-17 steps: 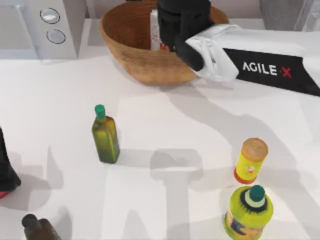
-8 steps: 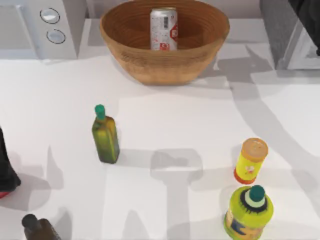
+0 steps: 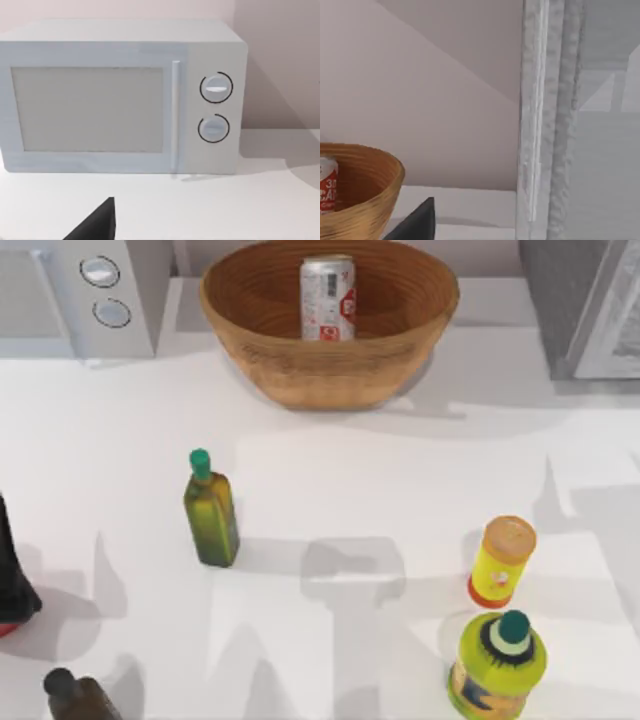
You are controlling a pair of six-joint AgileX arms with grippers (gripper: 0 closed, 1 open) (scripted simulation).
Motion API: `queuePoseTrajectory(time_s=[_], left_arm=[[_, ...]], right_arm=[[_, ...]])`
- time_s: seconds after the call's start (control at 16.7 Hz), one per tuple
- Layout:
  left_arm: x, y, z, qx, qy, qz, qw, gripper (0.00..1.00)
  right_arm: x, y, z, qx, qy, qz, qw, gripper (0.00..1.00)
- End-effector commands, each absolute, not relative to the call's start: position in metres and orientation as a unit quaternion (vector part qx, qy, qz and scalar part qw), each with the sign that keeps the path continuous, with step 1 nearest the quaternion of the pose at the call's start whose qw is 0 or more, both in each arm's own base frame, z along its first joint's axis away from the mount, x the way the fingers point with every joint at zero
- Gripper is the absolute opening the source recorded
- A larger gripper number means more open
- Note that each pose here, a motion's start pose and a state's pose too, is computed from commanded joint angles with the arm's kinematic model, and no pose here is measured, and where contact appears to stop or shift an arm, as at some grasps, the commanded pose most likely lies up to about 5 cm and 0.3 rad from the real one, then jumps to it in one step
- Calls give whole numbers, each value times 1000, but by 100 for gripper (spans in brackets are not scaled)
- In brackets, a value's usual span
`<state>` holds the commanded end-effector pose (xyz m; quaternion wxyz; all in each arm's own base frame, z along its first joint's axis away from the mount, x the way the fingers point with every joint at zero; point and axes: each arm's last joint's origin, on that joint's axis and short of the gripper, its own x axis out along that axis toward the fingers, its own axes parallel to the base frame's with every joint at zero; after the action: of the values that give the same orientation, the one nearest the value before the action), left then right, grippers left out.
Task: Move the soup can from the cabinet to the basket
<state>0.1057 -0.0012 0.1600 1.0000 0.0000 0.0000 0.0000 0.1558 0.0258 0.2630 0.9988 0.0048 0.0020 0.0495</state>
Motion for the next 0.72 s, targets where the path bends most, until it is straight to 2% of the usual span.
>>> queuePoseTrajectory(time_s=[0.18, 0.36, 0.72], left_arm=[[106, -1, 160, 0, 0, 0, 1000, 100], [106, -1, 160, 0, 0, 0, 1000, 100], [106, -1, 160, 0, 0, 0, 1000, 100]], right_arm=[[123, 11, 217, 3, 1, 33, 999, 100], [110, 3, 181, 2, 1, 15, 1000, 100], [106, -1, 160, 0, 0, 0, 1000, 100]])
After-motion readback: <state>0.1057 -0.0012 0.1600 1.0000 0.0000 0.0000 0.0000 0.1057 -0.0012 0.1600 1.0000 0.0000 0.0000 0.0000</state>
